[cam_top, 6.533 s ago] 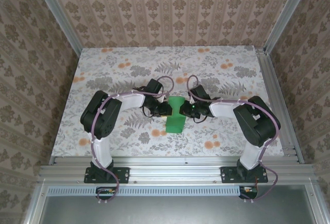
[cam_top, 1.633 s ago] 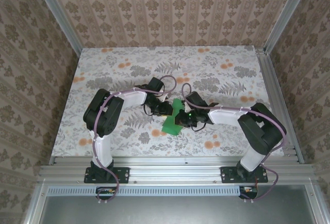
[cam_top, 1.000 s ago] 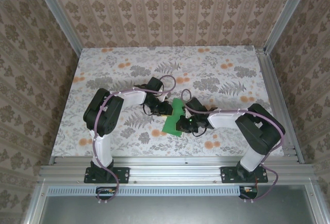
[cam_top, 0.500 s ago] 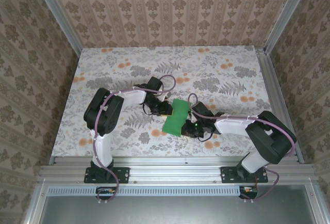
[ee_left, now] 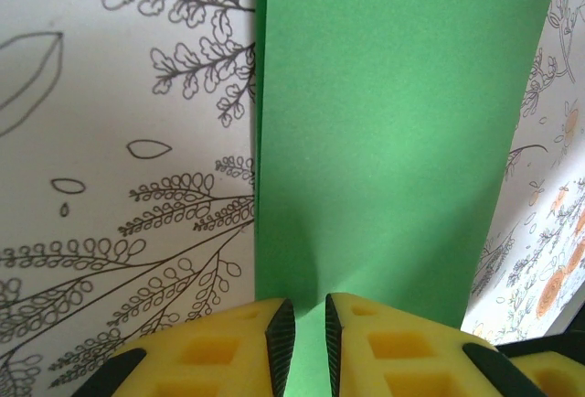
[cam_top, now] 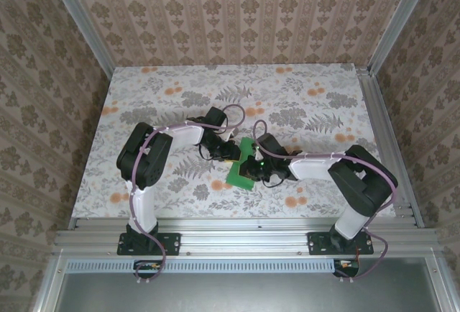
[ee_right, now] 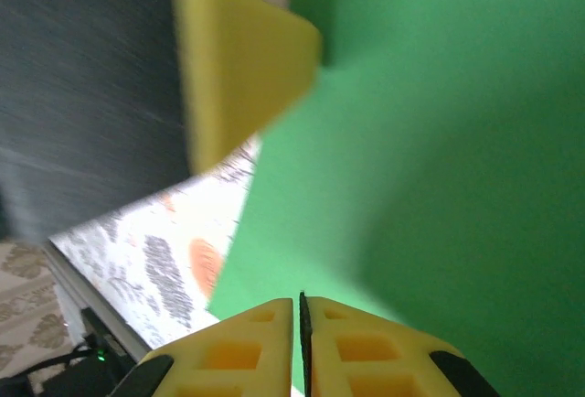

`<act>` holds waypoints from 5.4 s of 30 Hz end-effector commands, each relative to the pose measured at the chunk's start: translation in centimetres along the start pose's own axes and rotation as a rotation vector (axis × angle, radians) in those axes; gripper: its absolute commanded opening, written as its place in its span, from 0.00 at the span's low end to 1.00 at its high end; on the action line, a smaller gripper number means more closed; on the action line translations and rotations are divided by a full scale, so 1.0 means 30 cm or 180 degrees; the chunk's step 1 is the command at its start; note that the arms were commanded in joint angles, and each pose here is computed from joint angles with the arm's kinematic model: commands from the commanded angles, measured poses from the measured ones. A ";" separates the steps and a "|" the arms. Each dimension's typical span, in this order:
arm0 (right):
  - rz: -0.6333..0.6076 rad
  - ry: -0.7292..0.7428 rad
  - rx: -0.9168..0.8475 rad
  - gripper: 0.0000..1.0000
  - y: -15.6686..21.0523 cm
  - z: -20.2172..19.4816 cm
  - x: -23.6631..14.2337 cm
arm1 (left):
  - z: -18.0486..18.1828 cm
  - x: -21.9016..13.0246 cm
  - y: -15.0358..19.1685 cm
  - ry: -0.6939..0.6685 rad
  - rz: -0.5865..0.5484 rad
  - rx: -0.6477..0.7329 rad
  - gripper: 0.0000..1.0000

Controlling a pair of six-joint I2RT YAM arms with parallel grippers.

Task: Fold a paper plane with a square sheet of paper (pick it up from the middle)
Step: Fold the square sheet of paper in half at the center of the table.

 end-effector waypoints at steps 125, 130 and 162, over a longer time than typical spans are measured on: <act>-0.0005 0.0143 0.0000 0.13 -0.053 -0.103 -0.001 | 0.271 0.095 0.164 -0.0802 0.0480 -0.0347 0.24; 0.0149 0.0245 -0.0015 0.13 0.002 -0.141 -0.006 | 0.269 0.094 0.157 -0.0809 0.0477 -0.0344 0.24; 0.0552 0.0279 -0.0435 0.13 0.184 -0.081 -0.108 | 0.234 0.086 0.129 -0.0736 0.0477 -0.0294 0.24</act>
Point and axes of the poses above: each hand's point on the last joint's axis, 136 mm out from that joint toward the fingers, its own x axis out along the fingers, its own z axis along the line the jaws close on, y = z × x, the point moved 3 cm from there along -x, back along the fingers, and after that the axes turned 3 degrees about -x, right-handed, at the moved point
